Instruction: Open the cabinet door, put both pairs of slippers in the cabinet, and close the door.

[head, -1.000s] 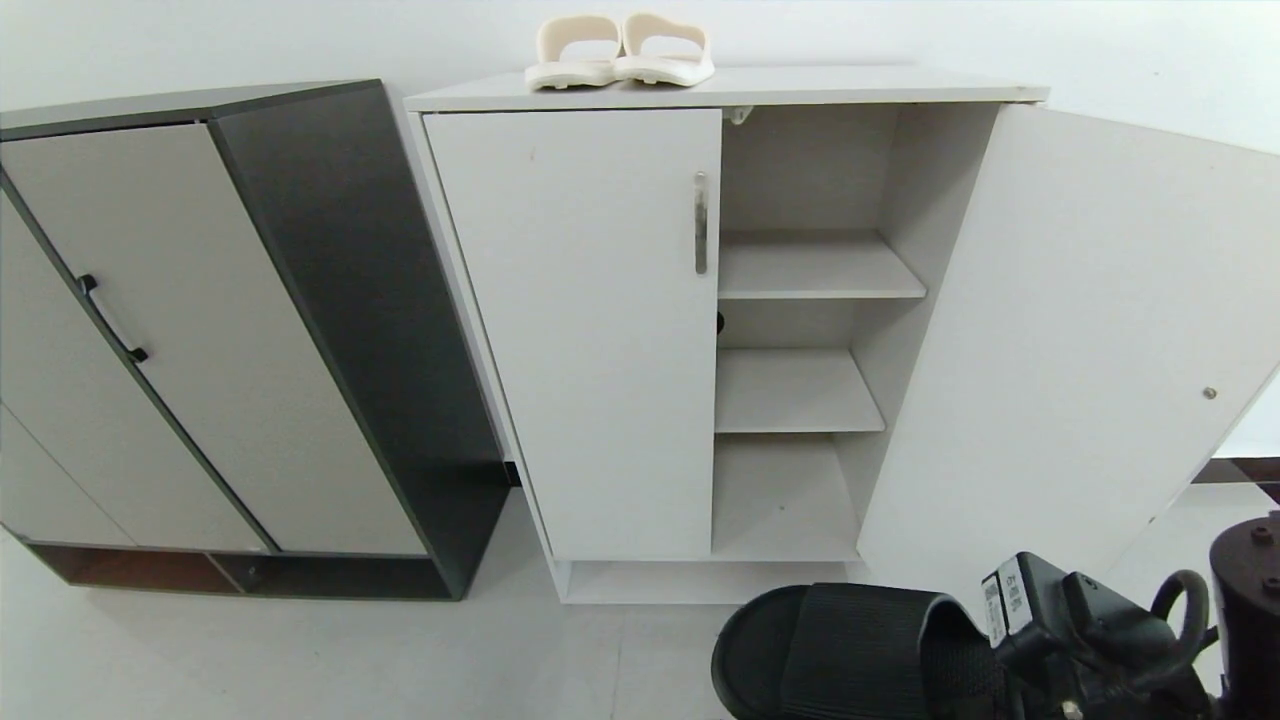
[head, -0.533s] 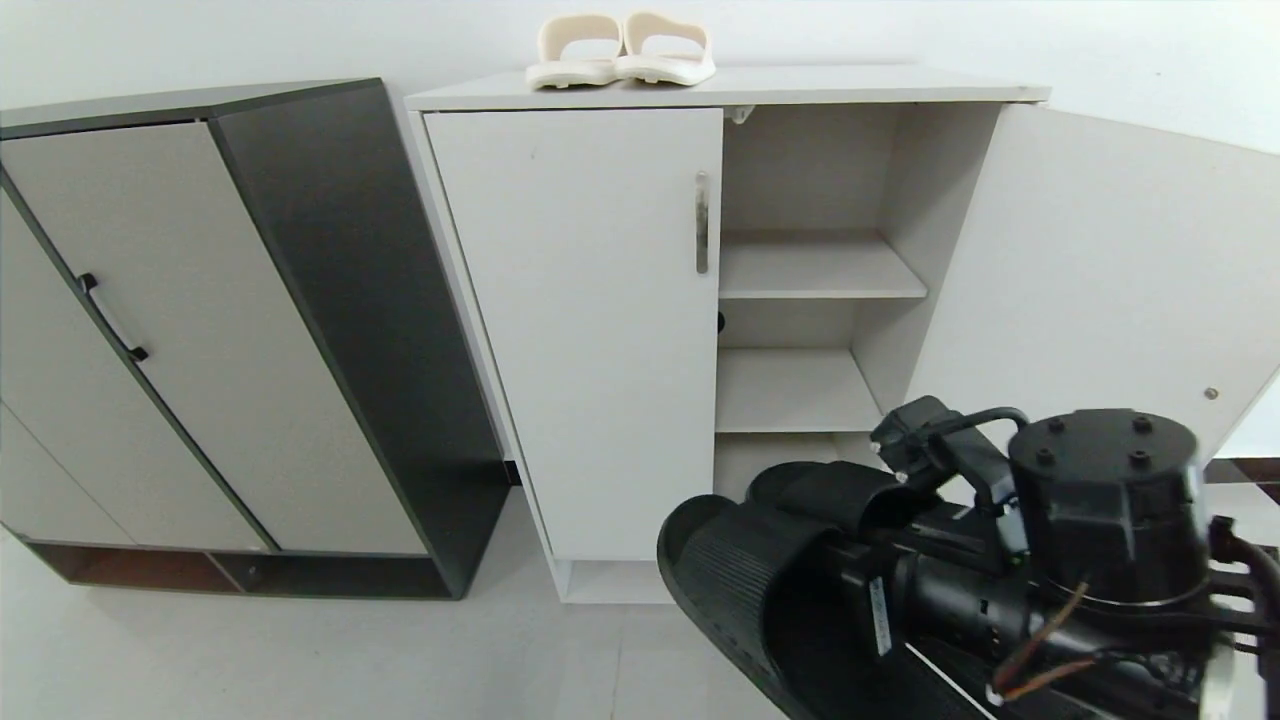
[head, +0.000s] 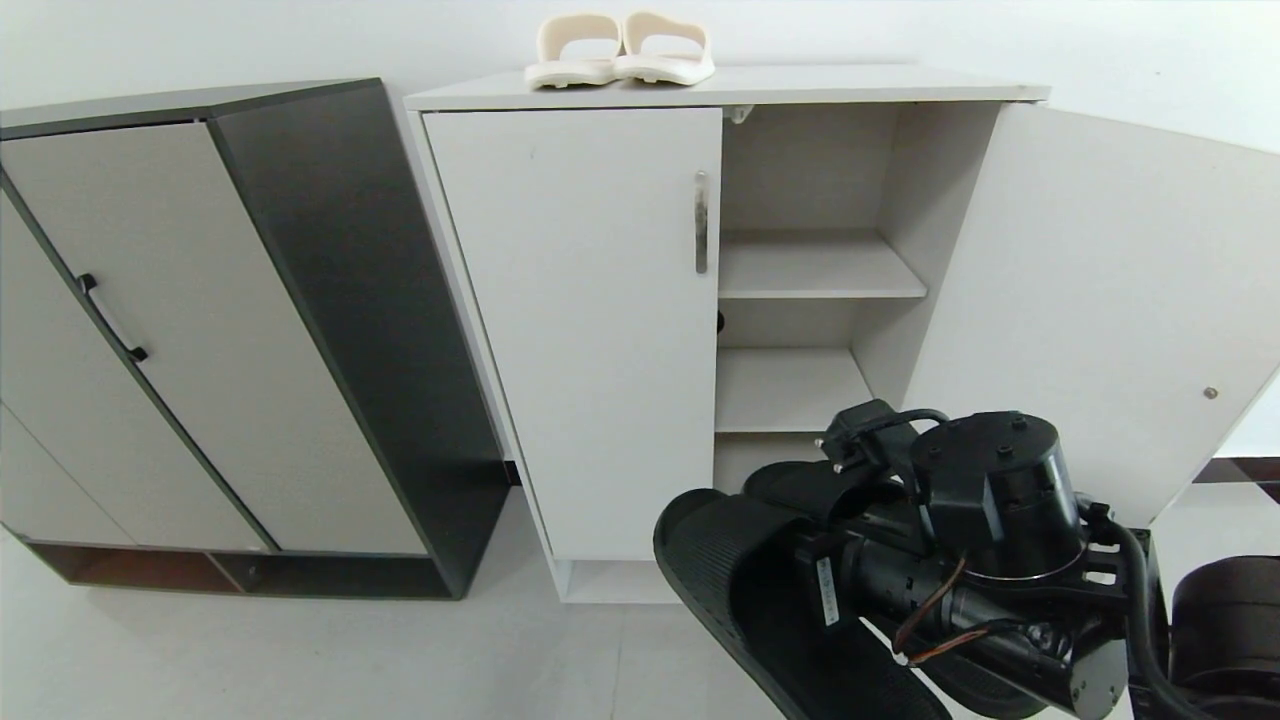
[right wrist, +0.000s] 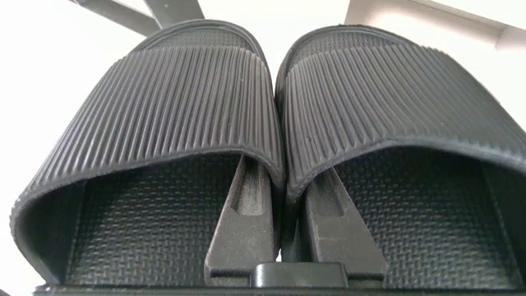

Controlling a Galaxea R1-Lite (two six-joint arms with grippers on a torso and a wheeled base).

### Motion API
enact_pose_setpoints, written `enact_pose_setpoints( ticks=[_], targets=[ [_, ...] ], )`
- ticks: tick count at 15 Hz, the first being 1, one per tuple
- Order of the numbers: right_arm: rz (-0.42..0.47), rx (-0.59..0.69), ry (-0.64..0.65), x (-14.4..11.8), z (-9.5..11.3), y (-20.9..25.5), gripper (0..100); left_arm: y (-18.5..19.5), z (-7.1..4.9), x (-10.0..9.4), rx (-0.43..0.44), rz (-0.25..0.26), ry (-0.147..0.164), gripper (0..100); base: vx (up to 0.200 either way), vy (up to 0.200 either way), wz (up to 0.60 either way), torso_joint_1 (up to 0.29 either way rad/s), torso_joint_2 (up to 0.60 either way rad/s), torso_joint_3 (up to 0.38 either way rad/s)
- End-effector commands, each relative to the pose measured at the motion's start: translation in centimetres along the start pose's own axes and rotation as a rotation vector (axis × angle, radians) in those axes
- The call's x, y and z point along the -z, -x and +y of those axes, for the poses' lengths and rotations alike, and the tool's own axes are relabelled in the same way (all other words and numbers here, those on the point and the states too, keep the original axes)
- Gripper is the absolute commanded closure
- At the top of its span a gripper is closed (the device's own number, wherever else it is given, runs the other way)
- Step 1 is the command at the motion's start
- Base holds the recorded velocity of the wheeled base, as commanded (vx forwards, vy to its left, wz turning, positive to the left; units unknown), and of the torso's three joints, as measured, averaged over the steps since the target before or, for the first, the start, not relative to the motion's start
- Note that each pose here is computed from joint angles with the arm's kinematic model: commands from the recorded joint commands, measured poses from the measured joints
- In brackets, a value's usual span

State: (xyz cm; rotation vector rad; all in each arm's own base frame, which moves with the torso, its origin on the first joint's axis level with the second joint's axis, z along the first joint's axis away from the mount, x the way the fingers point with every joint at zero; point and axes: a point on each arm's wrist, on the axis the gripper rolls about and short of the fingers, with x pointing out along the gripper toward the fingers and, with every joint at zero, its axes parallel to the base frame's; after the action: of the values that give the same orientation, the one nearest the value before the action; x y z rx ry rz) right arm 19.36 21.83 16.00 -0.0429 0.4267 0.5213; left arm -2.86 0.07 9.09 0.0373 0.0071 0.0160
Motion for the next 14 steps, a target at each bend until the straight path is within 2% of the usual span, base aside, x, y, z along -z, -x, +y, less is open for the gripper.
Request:
enact_pose_setpoints(
  ticks=[1,2,3,4,5,6,7,8,10,14],
  targets=[
    [-0.001,0.0,0.0,0.0,0.0,-0.1,100,-0.3,-0.1,0.8,0.041,-0.004,-0.007,100,0.0,0.0,0.0,0.0,0.0,0.0],
    [-0.001,0.004,-0.002,0.0,-0.1,-0.2,100,-0.3,-0.1,0.9,0.043,-0.008,-0.003,100,0.0,0.0,0.0,0.0,0.0,0.0],
    [-0.002,0.004,-0.002,-0.1,0.0,-0.2,100,-0.4,-0.2,1.0,0.043,-0.022,0.017,100,0.0,0.0,0.0,0.0,0.0,0.0],
    [-0.013,0.004,-0.008,-0.4,0.0,-0.4,100,-0.6,-0.1,1.4,0.026,-0.017,-0.009,100,0.0,0.0,0.0,0.0,0.0,0.0],
    [-0.017,0.005,-0.013,-0.3,-0.1,-0.5,100,-0.6,-0.1,1.5,0.024,-0.005,-0.052,100,0.0,0.0,0.0,0.0,0.0,0.0],
    [-0.02,0.004,-0.014,-0.3,0.0,-0.6,100,-0.6,-0.2,1.5,0.062,-0.007,-0.023,100,0.0,0.0,0.0,0.0,0.0,0.0],
    [-0.02,0.007,-0.015,-0.3,-0.1,-0.6,100,-0.6,-0.3,1.5,0.079,-0.007,-0.01,100,0.0,0.0,0.0,0.0,0.0,0.0],
    [-0.022,0.008,-0.016,-0.3,-0.1,-0.6,100,-0.6,-0.3,1.5,0.077,-0.007,-0.012,100,0.0,0.0,0.0,0.0,0.0,0.0],
    [-0.033,0.025,-0.021,-0.6,-0.2,-0.6,100,-0.6,-0.2,1.5,0.068,-0.005,0.031,100,0.0,0.0,0.0,0.0,0.0,0.0],
    [-0.038,0.034,-0.04,-0.5,0.0,-1.2,100,-0.6,-0.2,1.5,0.059,-0.006,0.04,100,0.0,0.0,0.0,0.0,0.0,0.0]
  ],
)
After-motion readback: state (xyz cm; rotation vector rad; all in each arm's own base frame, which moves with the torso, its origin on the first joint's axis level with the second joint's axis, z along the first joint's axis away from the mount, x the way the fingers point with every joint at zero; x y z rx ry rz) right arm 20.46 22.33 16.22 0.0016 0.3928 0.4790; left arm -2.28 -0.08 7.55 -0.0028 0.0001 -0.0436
